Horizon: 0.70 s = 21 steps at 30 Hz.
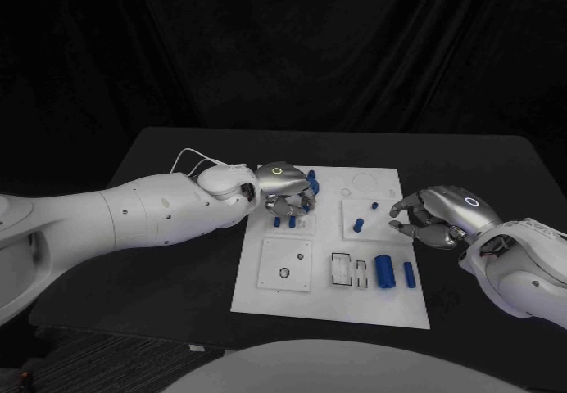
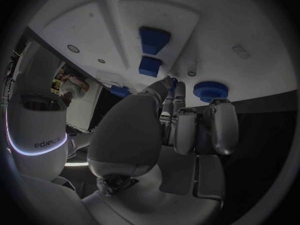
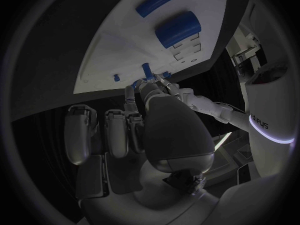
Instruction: Assemble the parts on the task board
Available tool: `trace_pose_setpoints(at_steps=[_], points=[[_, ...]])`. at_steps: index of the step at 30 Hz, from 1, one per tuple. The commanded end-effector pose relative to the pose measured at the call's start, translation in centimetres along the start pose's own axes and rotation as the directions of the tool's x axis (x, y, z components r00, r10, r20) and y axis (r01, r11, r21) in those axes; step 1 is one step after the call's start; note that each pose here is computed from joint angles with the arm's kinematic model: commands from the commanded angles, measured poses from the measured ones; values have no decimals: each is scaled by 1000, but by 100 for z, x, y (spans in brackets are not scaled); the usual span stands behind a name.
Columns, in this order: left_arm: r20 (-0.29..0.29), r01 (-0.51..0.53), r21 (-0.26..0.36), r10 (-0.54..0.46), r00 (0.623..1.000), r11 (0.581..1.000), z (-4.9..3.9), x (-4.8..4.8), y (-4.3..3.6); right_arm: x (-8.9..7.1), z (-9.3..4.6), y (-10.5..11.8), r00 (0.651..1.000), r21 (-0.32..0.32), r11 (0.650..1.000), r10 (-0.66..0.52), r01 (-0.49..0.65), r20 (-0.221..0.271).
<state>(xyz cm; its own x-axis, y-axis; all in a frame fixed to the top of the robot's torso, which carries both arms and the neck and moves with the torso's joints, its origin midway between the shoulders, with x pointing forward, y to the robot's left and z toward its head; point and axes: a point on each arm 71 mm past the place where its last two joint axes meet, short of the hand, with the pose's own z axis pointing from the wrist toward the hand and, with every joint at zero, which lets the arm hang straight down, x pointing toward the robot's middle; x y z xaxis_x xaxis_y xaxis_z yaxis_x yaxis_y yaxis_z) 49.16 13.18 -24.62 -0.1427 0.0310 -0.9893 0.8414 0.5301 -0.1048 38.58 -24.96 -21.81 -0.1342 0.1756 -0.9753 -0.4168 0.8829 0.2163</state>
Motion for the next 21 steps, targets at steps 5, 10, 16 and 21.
trace_pose_setpoints(at_steps=[5, 10, 16, 21], points=[[28, -30, -7, 31, 999, 1000, -85, -274, 48, 13, -3, 2, 1000, 2, 1000, 0, 0, -11], [15, -33, -31, 34, 999, 999, -183, -330, 116, 14, -6, -2, 1000, 3, 1000, -1, 1, -13], [-8, -29, -52, 28, 1000, 998, -264, -329, 177, 14, -10, -5, 1000, 4, 1000, -2, 2, -14], [-19, -23, -61, 21, 1000, 998, -302, -308, 189, 14, -14, -10, 1000, 6, 1000, -1, 1, -13]])
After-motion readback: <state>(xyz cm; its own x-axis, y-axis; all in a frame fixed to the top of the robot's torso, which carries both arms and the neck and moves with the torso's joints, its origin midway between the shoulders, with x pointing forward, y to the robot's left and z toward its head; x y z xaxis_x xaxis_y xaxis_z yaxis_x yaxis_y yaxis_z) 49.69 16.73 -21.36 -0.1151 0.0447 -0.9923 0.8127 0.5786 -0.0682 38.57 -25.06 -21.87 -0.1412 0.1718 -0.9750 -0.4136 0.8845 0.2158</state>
